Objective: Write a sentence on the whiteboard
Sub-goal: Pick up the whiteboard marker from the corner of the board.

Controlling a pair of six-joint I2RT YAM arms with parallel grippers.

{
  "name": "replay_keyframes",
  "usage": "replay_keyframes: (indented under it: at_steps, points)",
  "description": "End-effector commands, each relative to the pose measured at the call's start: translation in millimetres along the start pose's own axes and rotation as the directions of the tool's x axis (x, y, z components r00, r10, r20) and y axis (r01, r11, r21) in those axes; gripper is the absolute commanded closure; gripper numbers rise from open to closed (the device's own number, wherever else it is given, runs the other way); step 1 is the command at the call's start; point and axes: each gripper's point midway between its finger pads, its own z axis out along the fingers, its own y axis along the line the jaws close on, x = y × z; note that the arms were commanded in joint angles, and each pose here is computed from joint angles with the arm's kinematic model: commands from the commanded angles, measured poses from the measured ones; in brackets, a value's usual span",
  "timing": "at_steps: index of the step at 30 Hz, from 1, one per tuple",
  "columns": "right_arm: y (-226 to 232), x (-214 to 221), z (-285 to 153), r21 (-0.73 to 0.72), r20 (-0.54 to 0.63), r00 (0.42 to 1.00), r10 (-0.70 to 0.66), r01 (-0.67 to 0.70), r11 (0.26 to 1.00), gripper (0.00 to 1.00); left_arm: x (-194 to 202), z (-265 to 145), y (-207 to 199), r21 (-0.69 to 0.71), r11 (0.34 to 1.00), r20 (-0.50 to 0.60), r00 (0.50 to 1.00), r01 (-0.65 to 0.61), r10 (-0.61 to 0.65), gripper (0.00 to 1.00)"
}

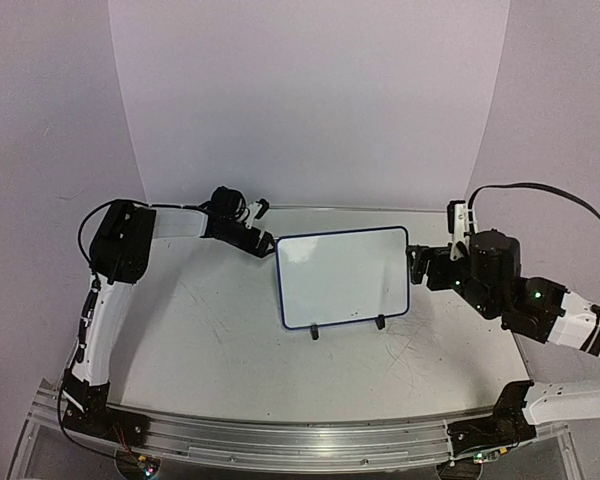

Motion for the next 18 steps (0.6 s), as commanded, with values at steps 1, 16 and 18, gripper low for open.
replay_keyframes:
  at_steps: [1,16,18]
  points:
    - [-2.8,-1.5,-4.8,-0.003,0.017,1.0,0.003,-0.003,1.0,0.02,-27.6,10.6,3.4,0.01,0.984,0.016,0.984,-0.179,0.179,0.01]
    - [8.9,2.1,5.0,-0.027,-0.018,1.0,0.009,-0.009,1.0,0.02,-29.3,-2.6,0.9,0.009,0.977,-0.033,0.977,-0.212,0.212,0.22]
    - [12.1,2.9,8.6,-0.03,-0.027,1.0,0.005,-0.006,1.0,0.02,-41.2,-11.7,-1.9,0.005,0.976,-0.01,0.976,-0.217,0.217,0.22]
